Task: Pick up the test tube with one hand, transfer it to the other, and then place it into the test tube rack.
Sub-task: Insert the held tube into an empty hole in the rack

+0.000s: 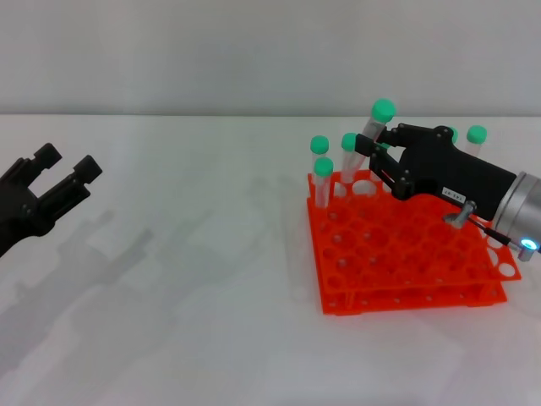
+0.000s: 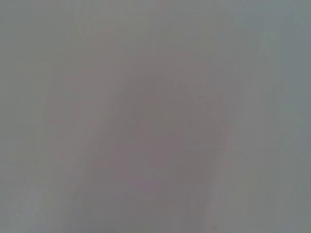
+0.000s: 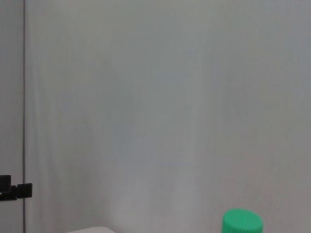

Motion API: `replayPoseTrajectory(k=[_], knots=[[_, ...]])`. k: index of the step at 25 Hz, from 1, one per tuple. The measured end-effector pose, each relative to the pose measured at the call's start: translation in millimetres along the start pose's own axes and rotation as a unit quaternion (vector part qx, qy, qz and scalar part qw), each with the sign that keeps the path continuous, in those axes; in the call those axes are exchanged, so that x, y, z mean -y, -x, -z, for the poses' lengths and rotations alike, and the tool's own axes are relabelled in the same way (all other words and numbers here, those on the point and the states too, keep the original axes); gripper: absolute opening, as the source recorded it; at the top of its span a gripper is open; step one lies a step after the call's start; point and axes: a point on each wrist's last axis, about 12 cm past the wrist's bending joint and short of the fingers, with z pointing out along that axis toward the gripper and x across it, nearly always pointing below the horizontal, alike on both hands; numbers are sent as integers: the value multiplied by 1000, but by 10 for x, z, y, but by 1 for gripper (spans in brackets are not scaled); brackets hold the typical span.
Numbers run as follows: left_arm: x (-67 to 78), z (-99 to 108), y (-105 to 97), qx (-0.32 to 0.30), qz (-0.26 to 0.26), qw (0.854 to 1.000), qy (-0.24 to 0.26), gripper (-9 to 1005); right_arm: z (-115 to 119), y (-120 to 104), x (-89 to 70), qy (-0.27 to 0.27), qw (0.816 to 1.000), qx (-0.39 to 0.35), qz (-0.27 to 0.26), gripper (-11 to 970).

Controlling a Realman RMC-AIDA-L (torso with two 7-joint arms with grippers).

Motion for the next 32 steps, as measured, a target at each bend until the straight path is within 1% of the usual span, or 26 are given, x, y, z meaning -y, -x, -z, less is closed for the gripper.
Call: replayPoseTrajectory(k=[6, 16, 28, 32], knots=[[-16, -39, 18, -1, -3, 1000, 1, 881, 36, -29, 28, -4, 1000, -10, -8, 250], [-30, -43, 14, -3, -3, 1000, 7, 880, 63, -116, 38, -11, 999, -41, -10, 258], [-15, -51, -11, -5, -1, 1000, 6, 881, 17, -162, 0, -9, 998, -58, 1, 268], [-13, -55, -12, -6, -1, 1000, 5, 881, -8, -194, -37, -6, 998, -68, 3, 271]])
